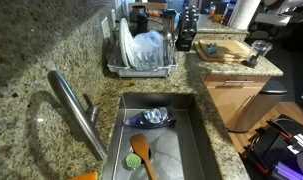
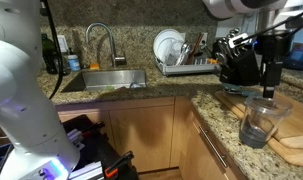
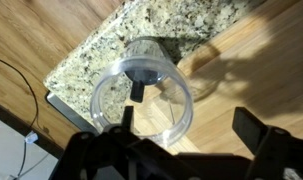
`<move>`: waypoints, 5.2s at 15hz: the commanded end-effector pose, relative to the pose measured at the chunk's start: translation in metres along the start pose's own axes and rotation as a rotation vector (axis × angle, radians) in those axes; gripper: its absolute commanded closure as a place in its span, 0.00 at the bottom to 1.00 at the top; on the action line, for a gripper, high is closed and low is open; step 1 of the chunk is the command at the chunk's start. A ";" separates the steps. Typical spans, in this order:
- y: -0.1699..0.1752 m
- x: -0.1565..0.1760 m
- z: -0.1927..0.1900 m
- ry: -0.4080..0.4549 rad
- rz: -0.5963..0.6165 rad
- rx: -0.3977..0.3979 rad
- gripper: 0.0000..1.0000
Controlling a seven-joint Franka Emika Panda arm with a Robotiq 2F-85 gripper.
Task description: Move the clear cup to the left side of the counter
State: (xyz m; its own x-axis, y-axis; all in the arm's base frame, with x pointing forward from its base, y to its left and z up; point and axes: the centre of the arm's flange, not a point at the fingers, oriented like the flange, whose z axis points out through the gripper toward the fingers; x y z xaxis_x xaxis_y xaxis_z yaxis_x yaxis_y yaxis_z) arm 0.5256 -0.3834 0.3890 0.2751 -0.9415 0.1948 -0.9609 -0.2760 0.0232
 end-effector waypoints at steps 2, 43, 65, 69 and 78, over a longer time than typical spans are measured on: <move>0.000 0.001 0.033 -0.020 0.044 -0.049 0.00; -0.158 -0.349 -0.064 0.007 -0.847 0.348 0.96; -0.188 -0.409 -0.036 0.086 -1.175 0.176 0.96; -0.186 -0.405 -0.046 0.082 -1.145 0.241 0.84; -0.160 -0.429 -0.074 0.068 -1.272 -0.218 0.96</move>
State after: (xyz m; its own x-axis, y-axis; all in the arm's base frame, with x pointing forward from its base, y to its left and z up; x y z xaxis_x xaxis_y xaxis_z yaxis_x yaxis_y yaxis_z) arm 0.5688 0.0616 0.3594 0.9969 -0.0700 0.0370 -0.0784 -0.9382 0.3371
